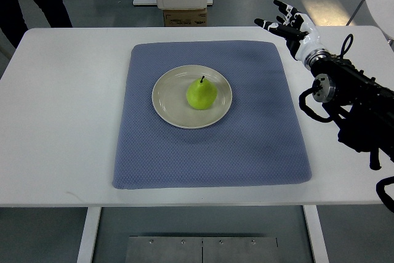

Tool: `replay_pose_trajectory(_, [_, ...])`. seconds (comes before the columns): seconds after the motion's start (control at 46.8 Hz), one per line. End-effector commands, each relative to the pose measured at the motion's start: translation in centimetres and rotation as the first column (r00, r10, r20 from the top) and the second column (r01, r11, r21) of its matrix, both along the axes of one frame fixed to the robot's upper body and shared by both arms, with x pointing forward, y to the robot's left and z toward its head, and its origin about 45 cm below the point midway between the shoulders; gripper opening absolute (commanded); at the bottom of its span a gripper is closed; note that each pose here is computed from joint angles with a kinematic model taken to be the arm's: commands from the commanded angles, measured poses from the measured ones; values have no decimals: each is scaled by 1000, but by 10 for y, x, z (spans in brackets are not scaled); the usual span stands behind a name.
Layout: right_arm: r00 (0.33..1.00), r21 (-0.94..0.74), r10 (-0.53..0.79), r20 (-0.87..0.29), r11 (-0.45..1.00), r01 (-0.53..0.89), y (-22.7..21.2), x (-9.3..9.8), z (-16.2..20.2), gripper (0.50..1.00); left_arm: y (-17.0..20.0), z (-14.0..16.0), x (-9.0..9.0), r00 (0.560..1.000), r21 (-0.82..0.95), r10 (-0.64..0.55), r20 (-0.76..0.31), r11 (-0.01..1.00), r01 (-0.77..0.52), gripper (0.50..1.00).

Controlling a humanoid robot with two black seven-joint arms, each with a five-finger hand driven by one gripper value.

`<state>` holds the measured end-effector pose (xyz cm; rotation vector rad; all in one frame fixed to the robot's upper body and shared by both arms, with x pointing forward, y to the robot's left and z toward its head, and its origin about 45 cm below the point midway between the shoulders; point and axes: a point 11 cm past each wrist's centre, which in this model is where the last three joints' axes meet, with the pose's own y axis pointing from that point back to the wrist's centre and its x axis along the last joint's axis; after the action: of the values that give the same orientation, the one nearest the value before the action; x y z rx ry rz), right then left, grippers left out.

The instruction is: Place pear on plate with right hand

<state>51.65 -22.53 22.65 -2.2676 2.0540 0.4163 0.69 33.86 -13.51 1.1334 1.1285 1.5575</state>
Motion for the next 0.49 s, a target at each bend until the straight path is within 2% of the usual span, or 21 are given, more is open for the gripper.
replay_pose_trajectory(0.0, [998,25,-47,-46,999,48,-14,-3,-13,1000,0,0,0,1000,0,0,0,1000,0,1000])
replay_pose_trajectory(0.299, [968,204,-221,-122,948,243,-56,-13,-36,1000,0,0,0,1000,0,0,0,1000,0,1000])
replay_pose_trajectory(0.47, [956,237,-258,-136,929,284,-65,-17,-42,1000,0,0,0,1000,0,0,0,1000,0,1000])
